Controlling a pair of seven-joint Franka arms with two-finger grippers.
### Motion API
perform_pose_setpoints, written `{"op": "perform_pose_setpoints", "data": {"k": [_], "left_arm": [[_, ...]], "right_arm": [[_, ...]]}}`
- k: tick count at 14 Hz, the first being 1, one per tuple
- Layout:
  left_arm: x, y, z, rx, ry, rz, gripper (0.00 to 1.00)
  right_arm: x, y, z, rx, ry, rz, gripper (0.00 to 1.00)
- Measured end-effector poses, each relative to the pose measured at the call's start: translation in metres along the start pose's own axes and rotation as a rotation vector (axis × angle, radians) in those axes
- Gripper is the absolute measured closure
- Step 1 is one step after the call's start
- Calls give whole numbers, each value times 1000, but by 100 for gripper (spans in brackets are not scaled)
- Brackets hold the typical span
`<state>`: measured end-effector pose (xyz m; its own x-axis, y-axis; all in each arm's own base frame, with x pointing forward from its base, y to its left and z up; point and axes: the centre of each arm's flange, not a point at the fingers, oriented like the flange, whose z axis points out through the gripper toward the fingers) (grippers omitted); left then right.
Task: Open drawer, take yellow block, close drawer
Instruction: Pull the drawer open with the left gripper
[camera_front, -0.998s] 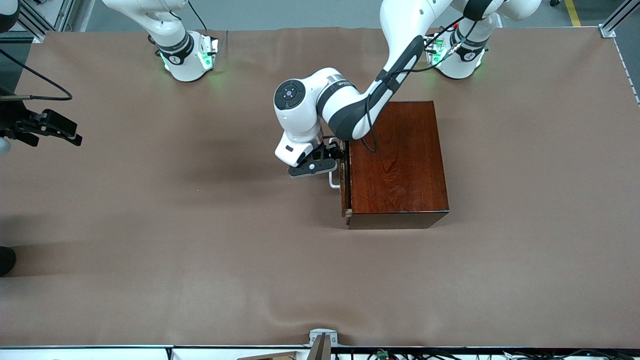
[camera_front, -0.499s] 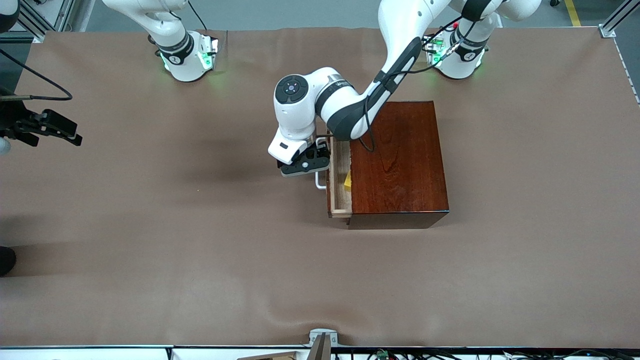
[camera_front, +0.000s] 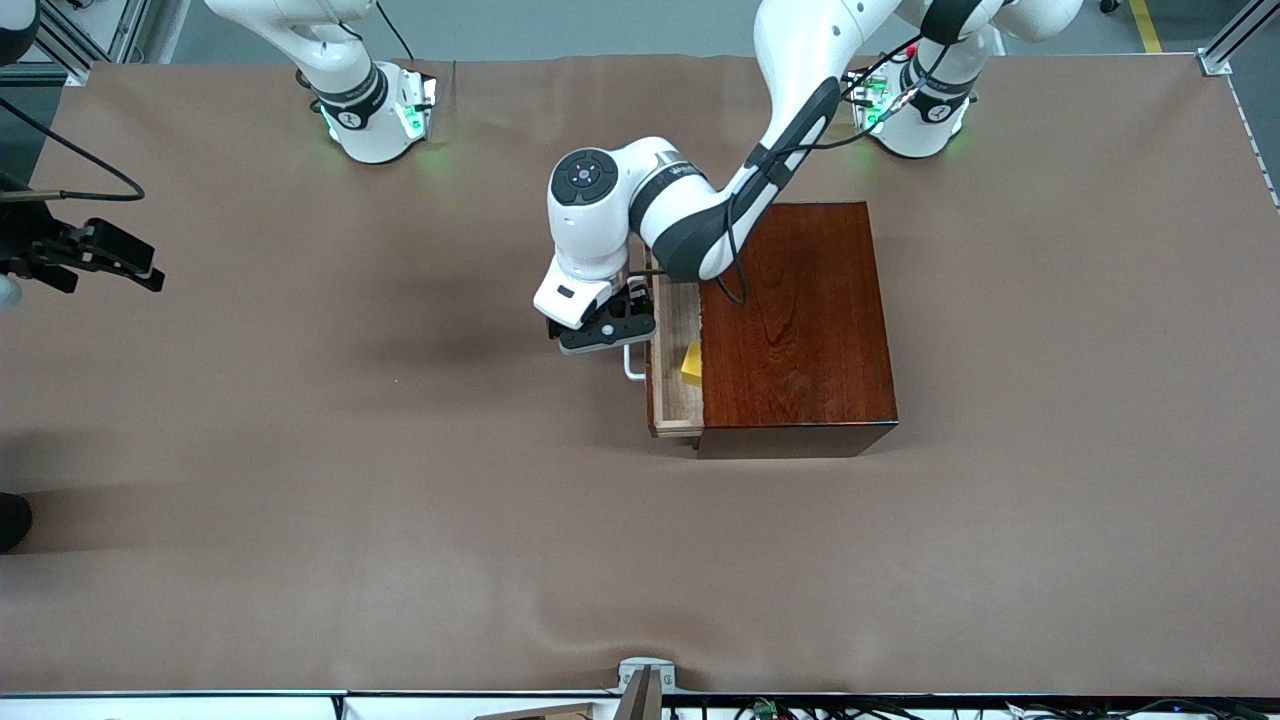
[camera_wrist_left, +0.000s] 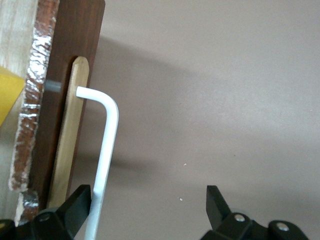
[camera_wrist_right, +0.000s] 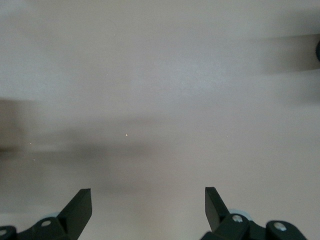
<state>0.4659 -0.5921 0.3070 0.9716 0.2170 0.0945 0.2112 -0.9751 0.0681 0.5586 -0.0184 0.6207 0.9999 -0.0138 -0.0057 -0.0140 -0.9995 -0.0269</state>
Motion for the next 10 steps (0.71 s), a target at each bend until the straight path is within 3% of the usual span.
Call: {"op": "perform_pose_setpoints", "data": {"k": [7,10], "left_arm": [[-15,16,-2,-79,8,12,0],[-15,16,-2,-79,7,11,0]], "right_arm": [[0,0,0,0,0,0,0],[0,0,0,0,0,0,0]]}}
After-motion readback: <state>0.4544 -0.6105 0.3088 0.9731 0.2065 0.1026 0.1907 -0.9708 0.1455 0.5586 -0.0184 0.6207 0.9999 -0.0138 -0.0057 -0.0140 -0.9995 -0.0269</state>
